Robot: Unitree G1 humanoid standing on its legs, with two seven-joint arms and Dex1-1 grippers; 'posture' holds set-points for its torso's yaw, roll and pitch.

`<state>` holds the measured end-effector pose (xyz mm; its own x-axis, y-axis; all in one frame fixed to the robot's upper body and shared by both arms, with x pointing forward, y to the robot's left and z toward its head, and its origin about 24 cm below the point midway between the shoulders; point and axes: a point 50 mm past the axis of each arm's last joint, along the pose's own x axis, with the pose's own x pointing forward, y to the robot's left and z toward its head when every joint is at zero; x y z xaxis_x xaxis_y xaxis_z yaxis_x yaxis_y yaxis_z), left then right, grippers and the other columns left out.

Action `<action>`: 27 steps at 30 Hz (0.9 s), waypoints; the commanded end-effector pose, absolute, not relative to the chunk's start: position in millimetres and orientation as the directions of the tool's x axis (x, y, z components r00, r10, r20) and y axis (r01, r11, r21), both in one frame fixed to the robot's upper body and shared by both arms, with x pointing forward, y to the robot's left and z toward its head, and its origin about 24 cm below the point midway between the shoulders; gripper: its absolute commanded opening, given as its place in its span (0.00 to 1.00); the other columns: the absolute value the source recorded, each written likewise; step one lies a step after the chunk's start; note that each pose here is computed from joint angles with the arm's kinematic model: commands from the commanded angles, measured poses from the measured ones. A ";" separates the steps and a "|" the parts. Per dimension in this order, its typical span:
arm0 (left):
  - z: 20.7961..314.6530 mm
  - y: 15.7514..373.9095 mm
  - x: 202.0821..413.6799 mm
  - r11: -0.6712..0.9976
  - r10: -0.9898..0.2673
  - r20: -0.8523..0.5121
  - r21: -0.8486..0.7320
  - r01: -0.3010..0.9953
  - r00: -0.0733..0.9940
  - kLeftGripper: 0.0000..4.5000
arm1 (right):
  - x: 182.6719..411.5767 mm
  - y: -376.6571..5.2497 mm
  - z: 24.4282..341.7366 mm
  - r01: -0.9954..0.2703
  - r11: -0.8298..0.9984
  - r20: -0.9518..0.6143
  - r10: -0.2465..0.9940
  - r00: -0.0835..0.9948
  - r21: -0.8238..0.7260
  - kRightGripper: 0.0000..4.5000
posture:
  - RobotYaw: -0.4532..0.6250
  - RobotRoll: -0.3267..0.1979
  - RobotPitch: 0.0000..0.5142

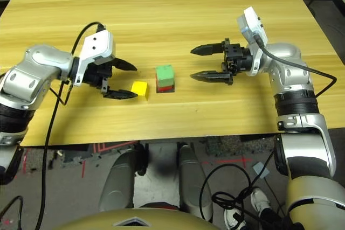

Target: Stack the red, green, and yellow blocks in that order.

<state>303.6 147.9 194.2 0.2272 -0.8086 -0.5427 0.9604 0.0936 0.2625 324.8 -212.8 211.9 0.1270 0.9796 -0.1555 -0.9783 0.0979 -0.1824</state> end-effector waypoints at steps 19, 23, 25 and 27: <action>171.2 145.1 302.5 0.078 -0.795 -0.569 0.247 0.966 0.210 0.56 | 314.8 -214.1 209.3 -0.986 0.044 -0.172 0.983 0.072 -0.162 1.00 | 0.49 0.60 0.51; 187.6 146.3 298.8 0.124 -0.803 -0.546 0.242 0.962 0.241 0.45 | 316.7 -214.2 209.2 -0.985 0.046 -0.174 0.982 0.075 -0.164 1.00 | 0.50 0.62 0.50; 200.4 149.8 296.4 0.140 -0.796 -0.547 0.251 0.958 0.260 0.45 | 317.2 -214.3 208.8 -0.985 0.049 -0.173 0.982 0.078 -0.165 1.00 | 0.51 0.63 0.50; 209.8 152.3 294.6 0.149 -0.788 -0.550 0.261 0.954 0.274 0.45 | 317.3 -214.6 208.2 -0.985 0.050 -0.174 0.982 0.079 -0.165 1.00 | 0.51 0.64 0.50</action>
<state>298.5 151.4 198.7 0.2678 -0.7861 -0.5571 0.9570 0.1501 0.2483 318.3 -213.5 209.8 0.0875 0.9823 -0.1655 -0.9848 0.0602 -0.1631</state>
